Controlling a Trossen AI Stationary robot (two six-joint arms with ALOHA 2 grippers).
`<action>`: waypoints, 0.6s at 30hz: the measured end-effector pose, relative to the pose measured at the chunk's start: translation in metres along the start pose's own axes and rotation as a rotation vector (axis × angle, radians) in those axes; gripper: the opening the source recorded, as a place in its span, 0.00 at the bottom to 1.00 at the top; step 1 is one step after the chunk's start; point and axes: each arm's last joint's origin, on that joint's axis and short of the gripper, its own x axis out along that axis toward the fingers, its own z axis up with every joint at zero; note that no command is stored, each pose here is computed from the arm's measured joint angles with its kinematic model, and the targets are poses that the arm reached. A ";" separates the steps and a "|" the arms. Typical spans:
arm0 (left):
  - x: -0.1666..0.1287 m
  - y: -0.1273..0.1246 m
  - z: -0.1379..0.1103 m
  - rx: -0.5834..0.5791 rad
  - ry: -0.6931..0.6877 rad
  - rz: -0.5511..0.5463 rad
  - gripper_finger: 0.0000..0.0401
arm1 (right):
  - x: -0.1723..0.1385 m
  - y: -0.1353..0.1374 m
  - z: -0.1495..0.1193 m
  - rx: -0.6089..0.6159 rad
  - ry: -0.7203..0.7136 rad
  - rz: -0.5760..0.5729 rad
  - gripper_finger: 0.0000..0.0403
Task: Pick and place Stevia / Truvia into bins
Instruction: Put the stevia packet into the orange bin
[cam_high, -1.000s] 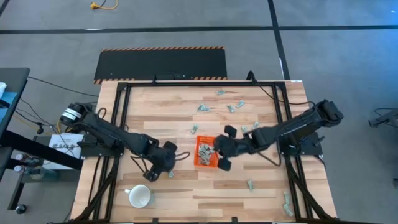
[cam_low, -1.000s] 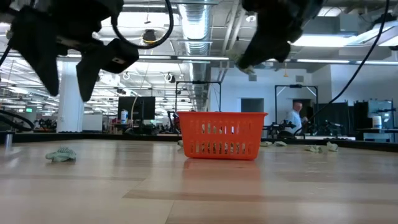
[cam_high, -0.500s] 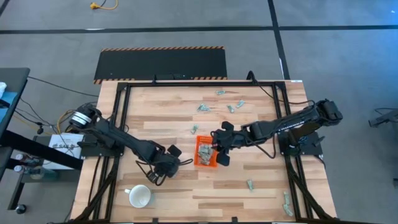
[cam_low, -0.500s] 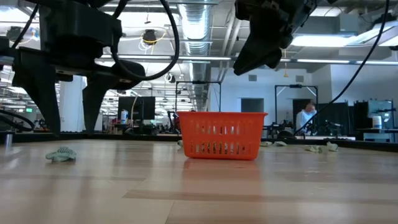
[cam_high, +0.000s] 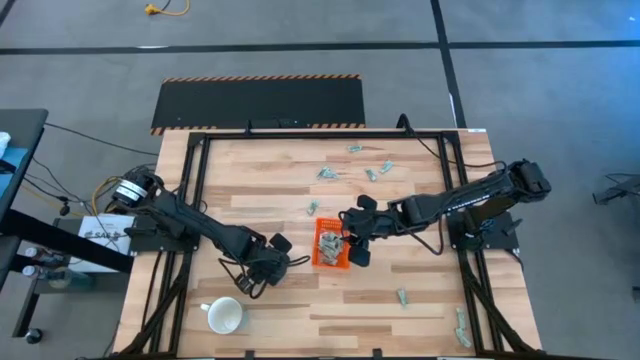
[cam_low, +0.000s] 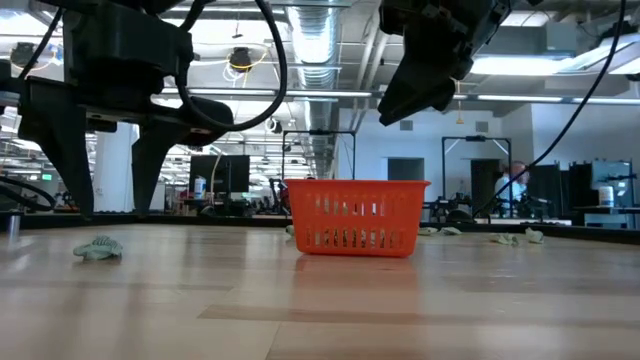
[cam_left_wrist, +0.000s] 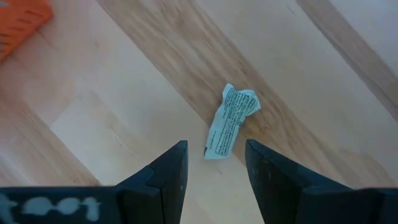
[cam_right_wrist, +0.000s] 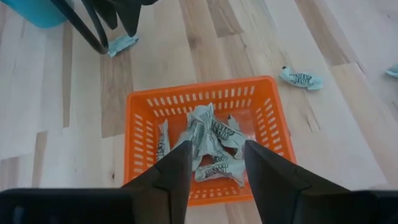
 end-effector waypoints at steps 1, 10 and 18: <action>0.002 0.000 0.000 0.000 0.004 -0.002 0.38 | 0.000 0.000 0.000 0.000 0.001 -0.001 0.35; 0.025 -0.004 0.001 0.024 0.061 -0.031 0.38 | 0.000 0.001 -0.002 -0.006 0.012 -0.004 0.32; 0.029 -0.004 0.002 0.023 0.068 -0.036 0.30 | 0.000 0.001 -0.002 -0.004 0.014 -0.008 0.29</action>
